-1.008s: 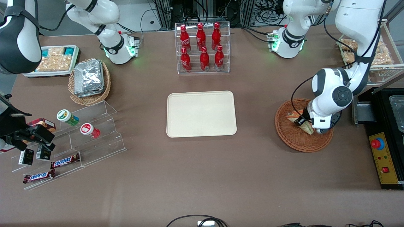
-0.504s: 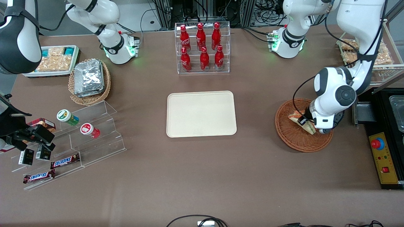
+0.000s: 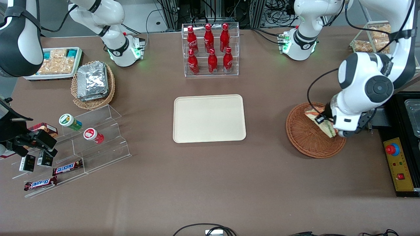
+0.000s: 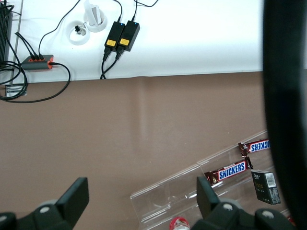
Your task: Place sandwich from basket to tray
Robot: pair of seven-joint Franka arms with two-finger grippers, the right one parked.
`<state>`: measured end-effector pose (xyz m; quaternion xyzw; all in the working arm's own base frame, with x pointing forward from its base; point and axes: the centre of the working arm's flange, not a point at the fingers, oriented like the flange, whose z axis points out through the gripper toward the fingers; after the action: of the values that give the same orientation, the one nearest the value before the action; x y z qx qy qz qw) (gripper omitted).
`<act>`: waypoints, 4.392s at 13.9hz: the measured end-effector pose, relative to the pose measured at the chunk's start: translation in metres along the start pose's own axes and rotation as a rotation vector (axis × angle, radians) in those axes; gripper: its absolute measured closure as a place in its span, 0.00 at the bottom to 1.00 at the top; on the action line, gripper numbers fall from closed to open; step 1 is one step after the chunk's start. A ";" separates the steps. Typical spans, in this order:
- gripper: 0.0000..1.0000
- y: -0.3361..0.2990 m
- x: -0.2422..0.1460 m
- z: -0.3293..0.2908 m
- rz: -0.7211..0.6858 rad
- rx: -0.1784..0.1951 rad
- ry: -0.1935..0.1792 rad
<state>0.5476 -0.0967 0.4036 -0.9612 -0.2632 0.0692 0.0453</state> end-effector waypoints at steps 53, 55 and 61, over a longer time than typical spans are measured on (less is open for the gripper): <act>0.00 0.187 -0.052 -0.051 0.133 -0.018 0.096; 0.00 0.158 -0.035 -0.069 0.140 0.011 0.093; 0.00 0.062 0.003 -0.125 0.286 0.034 0.022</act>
<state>0.6005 -0.1550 0.5186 -0.9887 -0.1218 0.0688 0.0542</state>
